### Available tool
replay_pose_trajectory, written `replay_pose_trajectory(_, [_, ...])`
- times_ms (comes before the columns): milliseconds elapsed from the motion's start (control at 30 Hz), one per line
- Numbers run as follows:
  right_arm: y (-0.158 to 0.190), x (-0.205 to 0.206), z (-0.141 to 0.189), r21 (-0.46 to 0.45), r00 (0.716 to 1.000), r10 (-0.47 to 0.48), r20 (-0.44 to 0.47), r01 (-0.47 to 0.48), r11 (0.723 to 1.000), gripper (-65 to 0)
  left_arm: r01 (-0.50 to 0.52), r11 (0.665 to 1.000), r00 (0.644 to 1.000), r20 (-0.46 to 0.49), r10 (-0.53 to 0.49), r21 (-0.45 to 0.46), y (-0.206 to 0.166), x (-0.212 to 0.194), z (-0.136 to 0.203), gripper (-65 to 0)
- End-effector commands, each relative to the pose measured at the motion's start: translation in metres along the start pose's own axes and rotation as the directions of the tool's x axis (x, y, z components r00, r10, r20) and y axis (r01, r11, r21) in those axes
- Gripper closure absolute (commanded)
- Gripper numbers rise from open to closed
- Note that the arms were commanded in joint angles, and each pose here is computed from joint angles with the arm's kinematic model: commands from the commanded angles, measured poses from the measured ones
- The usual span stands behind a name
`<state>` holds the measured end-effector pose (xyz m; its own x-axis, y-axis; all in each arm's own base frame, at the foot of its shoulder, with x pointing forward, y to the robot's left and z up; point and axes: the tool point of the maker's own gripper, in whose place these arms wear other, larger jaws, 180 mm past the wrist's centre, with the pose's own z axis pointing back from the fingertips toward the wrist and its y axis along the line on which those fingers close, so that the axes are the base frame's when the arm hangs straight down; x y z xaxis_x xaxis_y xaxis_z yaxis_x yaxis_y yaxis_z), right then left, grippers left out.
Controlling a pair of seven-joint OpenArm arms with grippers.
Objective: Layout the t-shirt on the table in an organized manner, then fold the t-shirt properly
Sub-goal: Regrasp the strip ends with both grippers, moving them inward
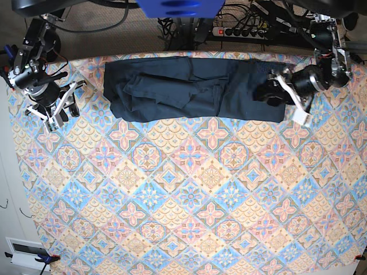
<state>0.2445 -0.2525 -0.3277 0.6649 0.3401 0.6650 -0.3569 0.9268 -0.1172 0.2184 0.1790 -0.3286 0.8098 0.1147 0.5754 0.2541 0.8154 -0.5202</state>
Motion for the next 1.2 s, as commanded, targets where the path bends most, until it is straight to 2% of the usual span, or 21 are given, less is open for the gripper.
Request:
replay_pose_trajectory(0, [-0.005,0.01,0.005,-0.012,0.999,0.022,0.032,-0.022,1.0,-19.9,0.011,1.0,0.999,0.049,-0.012,0.023,0.006,0.013,0.013,-34.8])
replay_pose_trajectory(100, [0.006,0.017,0.004,0.041,0.998,-0.002,0.069,-0.001,0.999,-19.9,0.004,0.993,0.996,0.092,-0.015,0.119,0.029,0.023,0.032,-34.6])
replay_pose_trajectory(233, [0.035,0.011,0.004,0.177,0.997,-0.053,0.051,0.044,0.983,-20.3,0.035,0.964,0.997,0.051,-0.05,0.263,0.057,0.018,0.043,-34.4])
replay_pose_trajectory(333, [0.043,0.003,-0.002,0.216,0.998,-0.067,0.015,0.062,0.974,-24.0,0.048,0.948,0.998,0.023,-0.058,0.314,0.066,0.013,0.044,-34.4])
replay_pose_trajectory(400, [0.05,-0.001,-0.006,0.242,0.998,-0.068,-0.003,0.067,0.968,-25.9,0.042,0.946,0.998,0.022,-0.052,0.322,0.067,0.01,0.042,-34.4])
replay_pose_trajectory(533, [0.062,-0.012,-0.015,0.285,0.996,-0.078,-0.043,0.087,0.954,-24.5,0.036,0.947,0.999,0.02,-0.044,0.32,0.066,0.007,0.039,-34.4])
replay_pose_trajectory(600, [0.066,-0.023,-0.021,0.302,0.992,-0.097,-0.076,0.116,0.946,-25.9,0.023,0.95,0.999,0.027,-0.033,0.312,0.064,0.005,0.036,-34.4])
replay_pose_trajectory(700, [0.072,-0.034,-0.027,0.323,0.987,-0.111,-0.114,0.143,0.935,-36.0,0.022,0.95,0.999,0.028,-0.032,0.312,0.063,0.005,0.036,-34.4])
replay_pose_trajectory(767, [0.072,-0.036,-0.028,0.325,0.986,-0.117,-0.119,0.15,0.934,-44.8,0.022,0.95,0.999,0.028,-0.032,0.312,0.063,0.005,0.036,-34.4])
replay_pose_trajectory(833, [0.073,-0.035,-0.028,0.327,0.986,-0.118,-0.116,0.15,0.933,-50.4,0.022,0.95,0.999,0.028,-0.032,0.312,0.063,0.005,0.036,-34.4])
replay_pose_trajectory(933, [0.078,-0.031,-0.027,0.362,0.982,-0.161,-0.094,0.185,0.914,-48.1,0.022,0.95,0.999,0.028,-0.032,0.312,0.063,0.005,0.036,-34.4])
replay_pose_trajectory(1033, [0.084,-0.025,-0.027,0.41,0.972,-0.225,-0.071,0.234,0.882,-45.6,0.022,0.95,0.999,0.028,-0.032,0.312,0.063,0.005,0.036,-34.4])
replay_pose_trajectory(1167, [0.083,0.008,-0.026,0.472,0.959,-0.282,0.019,0.24,0.848,-45.3,0.022,0.95,0.999,0.028,-0.032,0.312,0.063,0.005,0.036,-34.4])
